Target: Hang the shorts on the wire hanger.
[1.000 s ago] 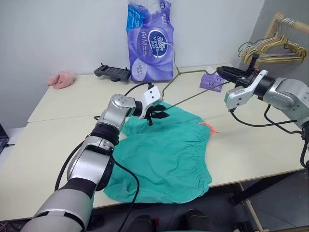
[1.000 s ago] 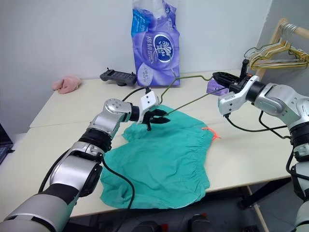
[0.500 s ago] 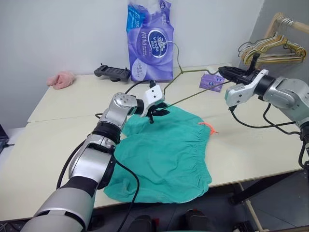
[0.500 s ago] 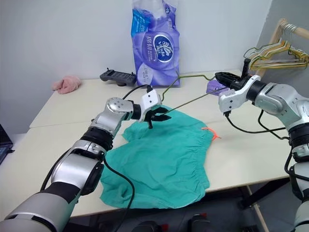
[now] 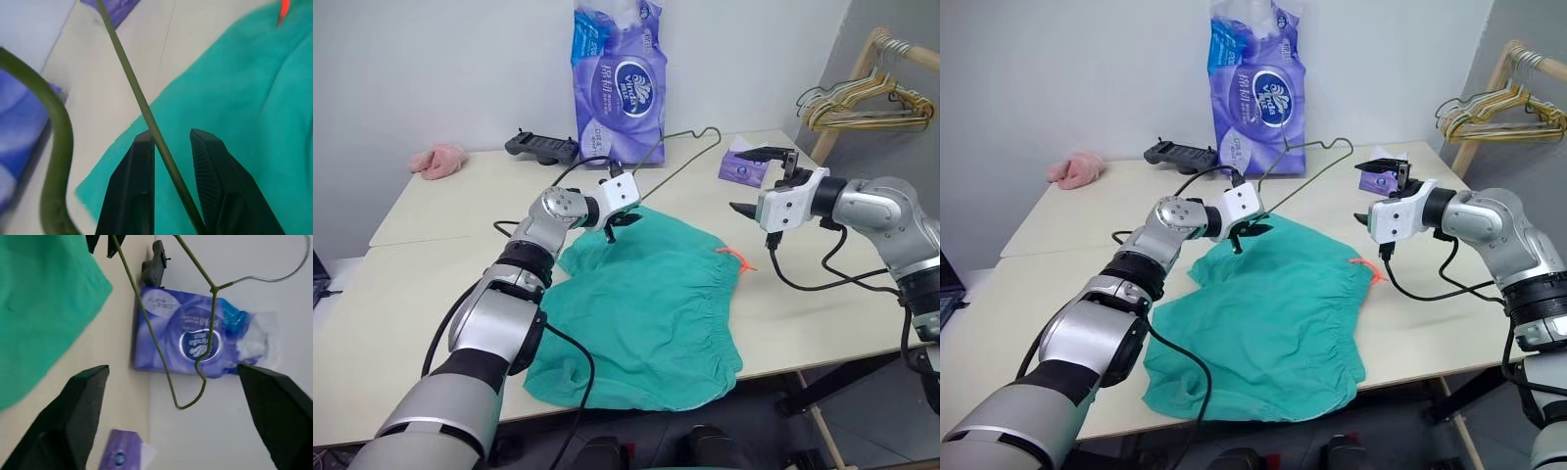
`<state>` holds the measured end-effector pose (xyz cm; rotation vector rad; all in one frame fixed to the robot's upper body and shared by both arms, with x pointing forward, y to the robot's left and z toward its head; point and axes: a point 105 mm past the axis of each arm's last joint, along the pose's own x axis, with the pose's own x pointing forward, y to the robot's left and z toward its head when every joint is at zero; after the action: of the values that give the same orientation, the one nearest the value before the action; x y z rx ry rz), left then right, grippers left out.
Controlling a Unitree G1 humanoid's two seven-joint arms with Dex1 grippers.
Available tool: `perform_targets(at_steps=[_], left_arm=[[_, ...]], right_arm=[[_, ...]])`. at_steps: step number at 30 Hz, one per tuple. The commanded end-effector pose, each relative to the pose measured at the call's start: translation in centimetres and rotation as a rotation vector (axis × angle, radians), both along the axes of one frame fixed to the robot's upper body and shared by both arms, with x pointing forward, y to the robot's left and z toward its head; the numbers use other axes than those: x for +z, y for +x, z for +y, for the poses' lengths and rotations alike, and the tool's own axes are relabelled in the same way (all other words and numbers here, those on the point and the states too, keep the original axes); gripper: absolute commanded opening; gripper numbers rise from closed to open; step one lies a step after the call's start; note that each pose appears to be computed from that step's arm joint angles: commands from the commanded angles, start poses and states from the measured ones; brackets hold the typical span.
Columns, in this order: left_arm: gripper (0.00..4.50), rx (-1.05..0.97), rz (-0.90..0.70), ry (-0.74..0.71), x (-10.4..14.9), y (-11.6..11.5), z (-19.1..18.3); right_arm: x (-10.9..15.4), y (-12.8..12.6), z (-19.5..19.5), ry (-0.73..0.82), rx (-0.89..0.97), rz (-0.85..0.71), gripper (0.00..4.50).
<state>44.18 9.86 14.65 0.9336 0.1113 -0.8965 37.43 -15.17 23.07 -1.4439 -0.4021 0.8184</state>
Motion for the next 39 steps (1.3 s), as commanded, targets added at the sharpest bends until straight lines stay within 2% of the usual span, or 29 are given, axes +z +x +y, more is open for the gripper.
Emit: perform_targets(at_steps=[1, 4, 7, 9, 19, 25, 39], left_arm=[[1.04, -0.038, -0.227, 0.201, 2.2, 0.7, 1.0], [1.04, -0.108, -0.353, 0.359, 2.2, 0.5, 1.5], [1.04, -0.161, -0.438, 0.430, 2.3, 0.3, 1.4], [1.04, -0.228, -0.520, 0.476, 2.7, -0.1, 0.9], [1.04, -0.381, -0.746, 0.465, 5.5, -1.6, -0.6], [1.04, -0.388, -0.769, 0.472, 5.7, -1.6, -0.5], [1.04, -0.428, -0.741, 0.492, 4.7, -2.1, -0.3]], right_arm=[[3.5, 0.0, -0.1, 0.089, -0.048, -0.034, 4.30], [3.6, 0.6, -0.4, 0.104, -0.115, 0.001, 4.30], [3.2, 1.0, -0.7, 0.117, -0.162, 0.031, 4.30], [2.0, 1.7, -1.4, 0.104, -0.215, 0.068, 4.30], [-3.9, 3.6, -3.1, 0.099, -0.349, 0.282, 4.30], [-4.7, 4.2, -2.8, 0.113, -0.362, 0.320, 4.30], [-3.2, 4.3, -1.8, 0.086, -0.317, 0.280, 4.30]])
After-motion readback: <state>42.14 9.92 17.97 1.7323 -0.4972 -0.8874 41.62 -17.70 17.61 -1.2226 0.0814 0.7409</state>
